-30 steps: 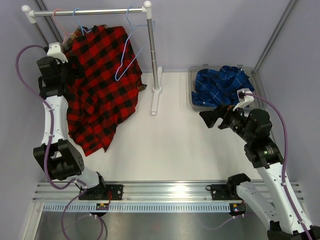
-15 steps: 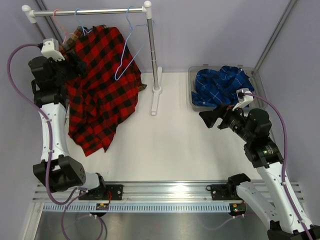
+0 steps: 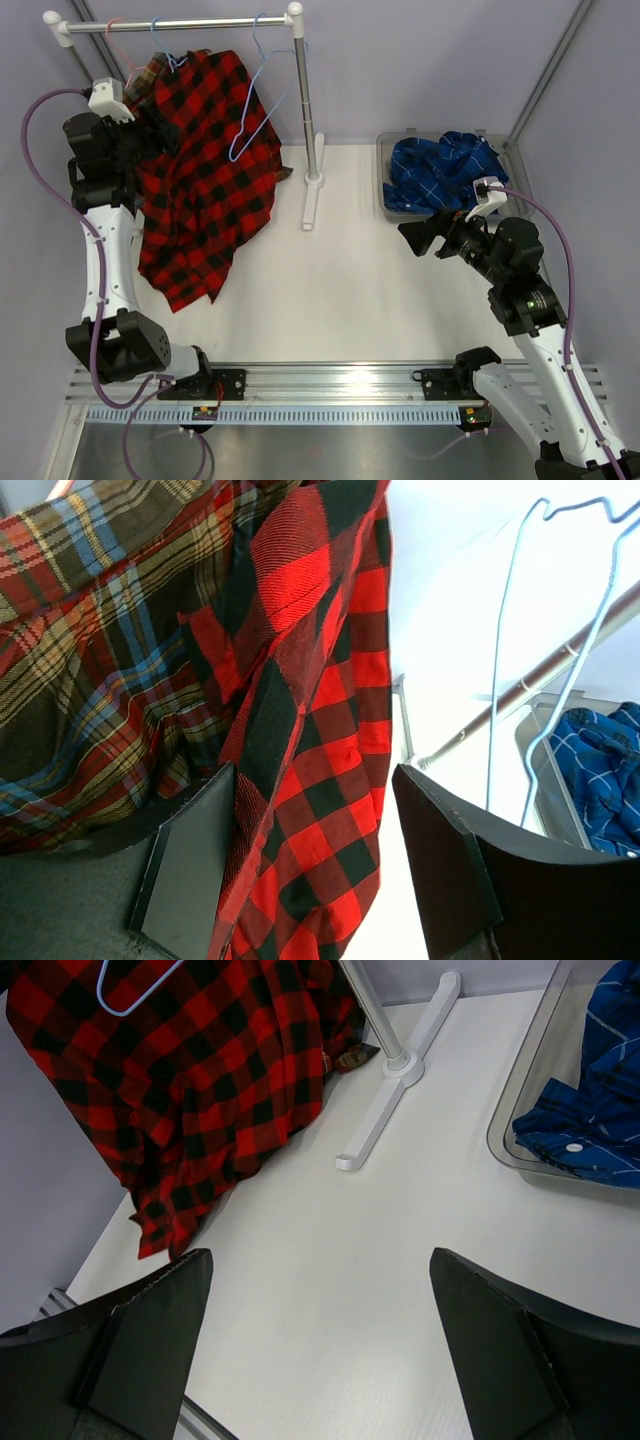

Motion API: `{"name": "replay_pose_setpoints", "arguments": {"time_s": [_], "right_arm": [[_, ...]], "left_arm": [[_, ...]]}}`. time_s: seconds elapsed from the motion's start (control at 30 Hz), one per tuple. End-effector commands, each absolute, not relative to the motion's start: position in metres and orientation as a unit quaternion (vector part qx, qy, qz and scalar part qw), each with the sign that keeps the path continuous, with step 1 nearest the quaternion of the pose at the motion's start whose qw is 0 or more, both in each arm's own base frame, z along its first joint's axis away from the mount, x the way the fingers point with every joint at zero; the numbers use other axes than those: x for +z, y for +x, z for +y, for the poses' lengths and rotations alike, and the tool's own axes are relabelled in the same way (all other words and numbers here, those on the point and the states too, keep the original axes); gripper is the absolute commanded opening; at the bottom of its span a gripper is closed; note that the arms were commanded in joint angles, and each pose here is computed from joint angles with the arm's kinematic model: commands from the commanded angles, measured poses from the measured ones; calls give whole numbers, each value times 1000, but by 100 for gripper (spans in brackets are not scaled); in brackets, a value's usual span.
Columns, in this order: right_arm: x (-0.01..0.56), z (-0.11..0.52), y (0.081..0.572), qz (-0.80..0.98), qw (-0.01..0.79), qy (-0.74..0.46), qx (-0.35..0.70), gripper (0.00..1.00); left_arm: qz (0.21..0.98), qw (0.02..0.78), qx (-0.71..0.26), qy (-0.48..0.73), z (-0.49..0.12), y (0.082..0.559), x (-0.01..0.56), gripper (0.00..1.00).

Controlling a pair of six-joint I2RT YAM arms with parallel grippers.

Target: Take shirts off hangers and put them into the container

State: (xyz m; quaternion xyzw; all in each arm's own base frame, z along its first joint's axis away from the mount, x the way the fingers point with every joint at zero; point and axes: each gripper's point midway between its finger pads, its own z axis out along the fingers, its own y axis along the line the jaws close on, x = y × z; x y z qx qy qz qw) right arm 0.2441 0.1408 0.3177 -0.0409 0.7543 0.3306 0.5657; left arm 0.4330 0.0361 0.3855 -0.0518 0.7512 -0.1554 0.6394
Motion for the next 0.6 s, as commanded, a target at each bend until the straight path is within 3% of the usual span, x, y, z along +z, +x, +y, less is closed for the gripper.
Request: {"name": "replay_pose_setpoints", "arguments": {"time_s": [0.0, 0.1, 0.17, 0.2, 0.23, 0.3, 0.43, 0.57], "right_arm": [[320, 144, 242, 749, 571, -51, 332, 100], [320, 143, 242, 749, 572, -50, 332, 99], [320, 144, 242, 749, 571, -51, 332, 99], [320, 144, 242, 750, 570, -50, 333, 99], [319, 144, 243, 750, 569, -50, 333, 100], [318, 144, 243, 751, 569, -49, 332, 99], [319, 144, 244, 750, 569, -49, 333, 99], [318, 145, 244, 751, 568, -49, 333, 99]], "left_arm": [[765, 624, -145, -63, 38, 440, 370, 67], [778, 614, -120, -63, 38, 443, 360, 66], [784, 606, -115, -65, 37, 445, 354, 59], [785, 606, -115, -65, 36, 446, 353, 53], [784, 607, -115, -64, 35, 446, 354, 39], [782, 610, -114, -55, 30, 446, 358, 32], [778, 616, -120, -44, 24, 446, 366, 31], [781, 611, -125, -32, 14, 450, 362, 38]]}}
